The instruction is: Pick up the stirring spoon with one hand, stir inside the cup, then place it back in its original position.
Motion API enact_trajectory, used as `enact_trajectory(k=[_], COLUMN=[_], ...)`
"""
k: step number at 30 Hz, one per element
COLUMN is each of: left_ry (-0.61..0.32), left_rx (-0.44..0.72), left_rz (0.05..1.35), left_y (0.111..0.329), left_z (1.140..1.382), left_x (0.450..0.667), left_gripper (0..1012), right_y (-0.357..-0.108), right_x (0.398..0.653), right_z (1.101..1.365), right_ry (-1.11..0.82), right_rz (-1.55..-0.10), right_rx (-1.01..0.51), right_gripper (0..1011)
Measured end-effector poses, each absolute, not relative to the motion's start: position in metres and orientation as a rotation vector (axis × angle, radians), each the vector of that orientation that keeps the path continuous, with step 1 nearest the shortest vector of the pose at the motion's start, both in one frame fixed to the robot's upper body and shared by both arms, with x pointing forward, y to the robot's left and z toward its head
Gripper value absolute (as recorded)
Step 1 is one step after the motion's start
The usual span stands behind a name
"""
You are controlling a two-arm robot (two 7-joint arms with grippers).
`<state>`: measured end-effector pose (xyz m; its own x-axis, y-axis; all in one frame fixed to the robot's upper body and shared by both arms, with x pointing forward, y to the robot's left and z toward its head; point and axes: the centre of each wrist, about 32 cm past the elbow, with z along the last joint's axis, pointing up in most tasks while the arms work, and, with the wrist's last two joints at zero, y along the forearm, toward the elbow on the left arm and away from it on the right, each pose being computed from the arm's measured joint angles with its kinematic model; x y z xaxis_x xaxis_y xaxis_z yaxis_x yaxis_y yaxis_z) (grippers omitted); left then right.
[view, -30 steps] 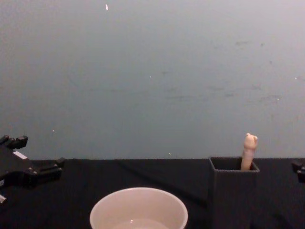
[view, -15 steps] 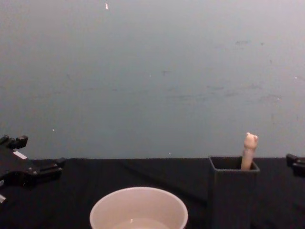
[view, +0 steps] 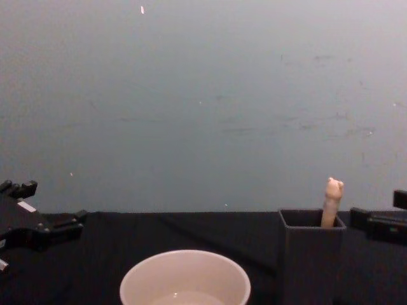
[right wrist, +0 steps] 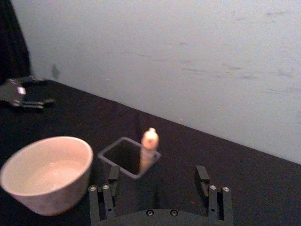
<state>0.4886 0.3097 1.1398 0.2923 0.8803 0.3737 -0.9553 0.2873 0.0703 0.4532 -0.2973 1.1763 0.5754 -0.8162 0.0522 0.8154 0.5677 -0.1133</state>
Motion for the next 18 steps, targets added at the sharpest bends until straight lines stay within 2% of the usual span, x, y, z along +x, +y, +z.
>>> enact_trajectory(k=[7,18], left_ry=[-0.285,-0.285], left_rx=[0.305,0.304], left_rz=[1.248,1.248], left_y=[0.310,0.310], left_z=[1.140,1.140], left_x=[0.489,0.489], left_gripper=[1001,1001], right_y=[-0.287,-0.263], right_x=[0.458,0.486], right_z=[1.175,1.166], right_ry=[0.030,0.014], right_rz=[-0.923,-0.961], right_rx=[-0.101,-0.086], right_gripper=[1002,1002])
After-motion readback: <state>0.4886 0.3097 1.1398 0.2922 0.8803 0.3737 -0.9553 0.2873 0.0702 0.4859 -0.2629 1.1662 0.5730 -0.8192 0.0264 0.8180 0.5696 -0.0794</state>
